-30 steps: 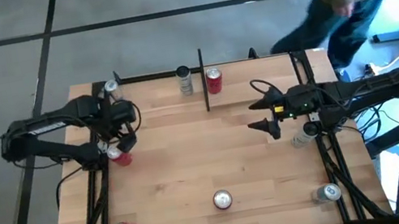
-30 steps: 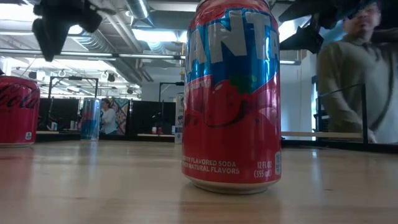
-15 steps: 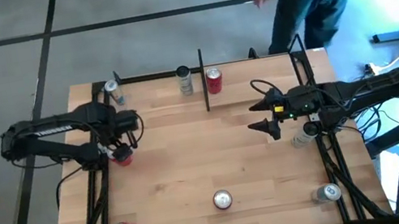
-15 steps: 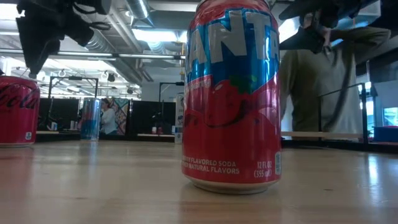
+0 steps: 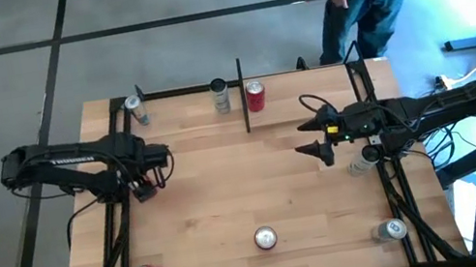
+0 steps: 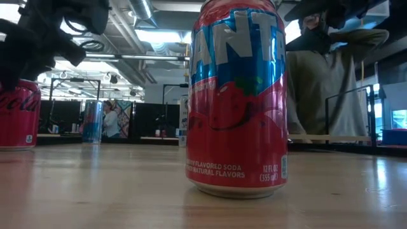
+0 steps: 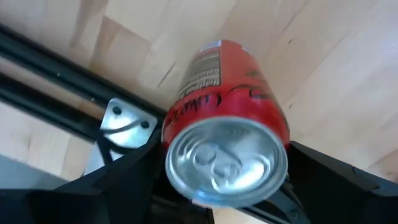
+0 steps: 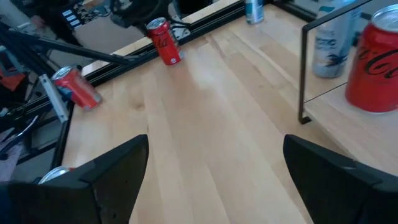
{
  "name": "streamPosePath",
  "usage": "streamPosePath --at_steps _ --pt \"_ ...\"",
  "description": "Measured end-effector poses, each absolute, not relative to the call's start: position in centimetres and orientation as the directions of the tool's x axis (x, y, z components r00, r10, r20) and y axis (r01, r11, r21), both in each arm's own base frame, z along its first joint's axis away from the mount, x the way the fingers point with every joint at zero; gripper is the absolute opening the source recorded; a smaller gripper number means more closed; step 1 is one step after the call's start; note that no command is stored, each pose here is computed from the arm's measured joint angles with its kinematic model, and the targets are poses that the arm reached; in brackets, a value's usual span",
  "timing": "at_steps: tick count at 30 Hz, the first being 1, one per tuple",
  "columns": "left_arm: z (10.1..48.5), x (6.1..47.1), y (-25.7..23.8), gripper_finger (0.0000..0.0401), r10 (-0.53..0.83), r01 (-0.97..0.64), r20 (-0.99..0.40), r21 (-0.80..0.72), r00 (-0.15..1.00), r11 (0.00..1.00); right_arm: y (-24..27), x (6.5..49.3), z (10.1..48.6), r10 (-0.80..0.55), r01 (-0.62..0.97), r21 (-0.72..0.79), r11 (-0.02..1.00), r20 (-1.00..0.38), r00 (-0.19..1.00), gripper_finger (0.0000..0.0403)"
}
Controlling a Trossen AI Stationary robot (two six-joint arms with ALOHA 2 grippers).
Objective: Place canned beverage on shelf
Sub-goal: Put the red-black soda can on the shelf aligned with other red-black soda can
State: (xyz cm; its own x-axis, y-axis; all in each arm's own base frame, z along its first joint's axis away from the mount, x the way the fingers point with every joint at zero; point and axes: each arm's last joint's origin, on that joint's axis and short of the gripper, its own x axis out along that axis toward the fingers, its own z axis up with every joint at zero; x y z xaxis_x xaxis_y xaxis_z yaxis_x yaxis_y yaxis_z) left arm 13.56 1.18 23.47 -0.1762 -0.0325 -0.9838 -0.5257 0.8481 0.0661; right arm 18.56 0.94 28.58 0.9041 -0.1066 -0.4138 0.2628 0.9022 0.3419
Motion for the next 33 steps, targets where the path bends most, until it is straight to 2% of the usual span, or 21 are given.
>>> streamPosePath --at_steps 4,10,15,21,24,28,33 --pt "22.9 13.5 1.2 0.0323 -0.035 -0.505 -0.984 0.061 -0.177 0.861 0.9 18.6 28.6 -0.12 0.274 0.337 0.901 -0.413 0.903 0.036" --pt "23.2 13.9 1.1 0.0258 -0.056 -0.513 -0.988 0.027 -0.144 0.858 0.8 18.5 28.6 -0.148 0.297 0.324 0.898 -0.414 0.898 0.036" --pt "26.2 15.6 1.0 0.0257 -0.093 -0.567 -0.995 -0.057 -0.035 0.822 0.8 18.5 28.5 -0.156 0.305 0.321 0.897 -0.415 0.896 0.036" --pt "31.8 20.2 0.6 0.0257 -0.062 -0.549 -0.99 -0.124 0.13 0.827 0.9 18.7 28.6 -0.127 0.277 0.333 0.902 -0.408 0.904 0.036" --pt "34.1 23.4 0.2 0.0257 -0.053 -0.509 -0.98 -0.144 0.19 0.848 1.1 19.3 28.6 -0.064 0.21 0.344 0.915 -0.392 0.918 0.036" --pt "36.1 27.7 -0.4 0.0257 -0.05 -0.445 -0.971 -0.154 0.235 0.882 1.5 20.5 28.7 0.027 0.096 0.34 0.935 -0.341 0.94 0.036" --pt "37.6 32.0 -1.1 0.0257 -0.052 -0.392 -0.961 -0.16 0.272 0.906 1.8 22.0 28.6 0.076 0.024 0.308 0.951 -0.308 0.949 0.036"
